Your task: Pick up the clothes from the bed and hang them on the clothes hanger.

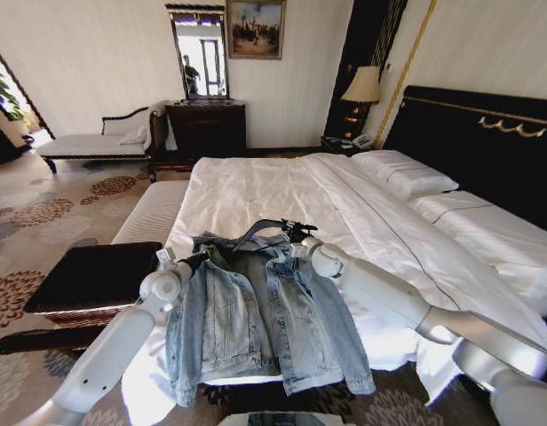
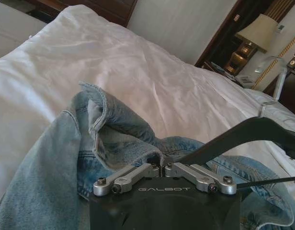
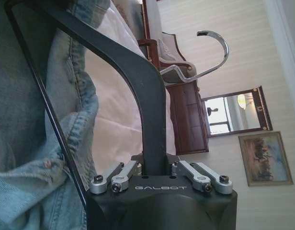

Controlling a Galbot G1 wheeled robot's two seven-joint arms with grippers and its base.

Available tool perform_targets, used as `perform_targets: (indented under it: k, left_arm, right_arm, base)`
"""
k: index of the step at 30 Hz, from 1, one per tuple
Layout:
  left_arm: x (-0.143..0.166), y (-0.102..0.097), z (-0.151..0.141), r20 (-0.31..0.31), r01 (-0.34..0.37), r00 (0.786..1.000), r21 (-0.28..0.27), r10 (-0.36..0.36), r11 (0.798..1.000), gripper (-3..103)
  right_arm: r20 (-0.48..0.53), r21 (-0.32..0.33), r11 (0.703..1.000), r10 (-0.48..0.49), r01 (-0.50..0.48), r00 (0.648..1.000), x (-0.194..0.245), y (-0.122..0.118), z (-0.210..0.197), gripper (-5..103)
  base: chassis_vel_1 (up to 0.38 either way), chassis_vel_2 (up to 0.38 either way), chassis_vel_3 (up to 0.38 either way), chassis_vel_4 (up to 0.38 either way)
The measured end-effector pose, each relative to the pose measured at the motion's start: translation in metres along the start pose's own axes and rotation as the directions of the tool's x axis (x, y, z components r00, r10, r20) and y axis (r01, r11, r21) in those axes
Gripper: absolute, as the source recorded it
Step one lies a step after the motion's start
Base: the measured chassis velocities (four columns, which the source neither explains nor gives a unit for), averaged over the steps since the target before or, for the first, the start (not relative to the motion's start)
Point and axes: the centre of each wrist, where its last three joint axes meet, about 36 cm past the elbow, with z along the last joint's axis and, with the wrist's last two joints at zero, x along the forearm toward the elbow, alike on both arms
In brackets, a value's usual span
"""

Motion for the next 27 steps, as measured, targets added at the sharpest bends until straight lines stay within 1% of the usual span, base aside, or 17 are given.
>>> perform_targets:
  k: [1, 4, 7, 8, 10, 12, 16, 17, 18, 19, 20, 21, 22, 25, 27]
  left_arm:
    - [0.000, 0.000, 0.000, 0.000, 0.000, 1.000, 0.000, 0.000, 1.000, 0]
    - [-0.005, -0.007, 0.004, -0.002, -0.009, 1.000, -0.035, 0.009, 0.999, 0]
    - [-0.004, -0.010, 0.005, -0.003, -0.019, 1.000, -0.041, 0.019, 0.999, 0]
    - [-0.002, -0.012, 0.006, -0.003, -0.025, 1.000, -0.055, 0.025, 0.998, 0]
    - [0.001, -0.013, 0.009, 0.001, -0.027, 1.000, -0.089, 0.028, 0.996, 0]
    - [0.002, -0.014, 0.009, 0.002, -0.029, 1.000, -0.096, 0.029, 0.995, 0]
    - [0.008, -0.017, 0.009, 0.008, -0.036, 0.999, -0.138, 0.038, 0.990, 0]
    - [0.008, -0.017, 0.009, 0.008, -0.036, 0.999, -0.138, 0.038, 0.990, 0]
    - [0.009, -0.017, 0.009, 0.011, -0.038, 0.999, -0.149, 0.040, 0.988, 0]
    - [0.012, -0.019, 0.009, 0.023, -0.052, 0.998, -0.169, 0.057, 0.984, 0]
    - [0.013, -0.019, 0.010, 0.026, -0.051, 0.998, -0.186, 0.057, 0.981, 0]
    - [0.013, -0.019, 0.010, 0.027, -0.051, 0.998, -0.197, 0.058, 0.979, 0]
    - [0.013, -0.019, 0.010, 0.027, -0.051, 0.998, -0.197, 0.058, 0.979, 0]
    - [0.012, -0.018, 0.014, 0.041, -0.047, 0.997, -0.237, 0.058, 0.970, 0]
    - [0.012, -0.016, 0.015, 0.039, -0.045, 0.998, -0.243, 0.056, 0.969, 0]
  right_arm:
    - [0.000, 0.000, 1.000, 0.000, 0.000, 1.000, 0.000, 0.000, 0.000, 22]
    - [0.007, 0.009, 0.999, -0.044, 0.044, 0.999, -0.009, 0.005, -0.016, 22]
    - [0.010, 0.004, 0.999, -0.054, 0.054, 0.998, -0.014, 0.003, -0.024, 22]
    - [0.017, 0.009, 0.998, -0.061, 0.061, 0.998, -0.017, -0.001, -0.030, 22]
    - [0.032, 0.025, 0.996, -0.090, 0.089, 0.995, -0.021, -0.001, -0.040, 22]
    - [0.035, 0.026, 0.995, -0.099, 0.098, 0.994, -0.022, 0.000, -0.044, 22]
    - [0.056, -0.008, 0.990, -0.142, 0.142, 0.988, -0.035, 0.003, -0.077, 22]
    - [0.056, -0.008, 0.990, -0.142, 0.142, 0.988, -0.035, 0.003, -0.077, 22]
    - [0.061, -0.015, 0.988, -0.154, 0.155, 0.986, -0.037, 0.003, -0.082, 22]
    - [0.072, -0.032, 0.981, -0.186, 0.189, 0.980, -0.038, 0.007, -0.093, 22]
    - [0.078, -0.046, 0.976, -0.207, 0.211, 0.975, -0.039, 0.008, -0.100, 22]
    - [0.079, -0.049, 0.975, -0.215, 0.219, 0.973, -0.040, 0.008, -0.103, 22]
    - [0.079, -0.049, 0.975, -0.215, 0.219, 0.973, -0.040, 0.008, -0.103, 22]
    - [0.087, -0.045, 0.968, -0.244, 0.249, 0.966, -0.044, 0.012, -0.115, 22]
    - [0.086, -0.057, 0.966, -0.248, 0.253, 0.965, -0.045, 0.012, -0.118, 22]
  base:
    - [0.000, 0.000, 0.000, 0.000]
    - [0.000, 0.000, 0.000, 0.000]
    - [0.000, 0.000, 0.000, 0.000]
    - [0.000, 0.000, 0.000, 0.000]
    - [0.000, 0.000, 0.000, 0.000]
    - [0.000, 0.000, 0.000, 0.000]
    - [0.000, 0.000, 0.000, 0.000]
    - [0.000, 0.000, 0.000, 0.000]
    - [0.000, 0.000, 0.000, 0.000]
    - [0.000, 0.000, 0.000, 0.000]
    - [0.000, 0.000, 0.000, 0.000]
    - [0.000, 0.000, 0.000, 0.000]
    - [0.000, 0.000, 0.000, 0.000]
    - [0.000, 0.000, 0.000, 0.000]
    - [0.000, 0.000, 0.000, 0.000]
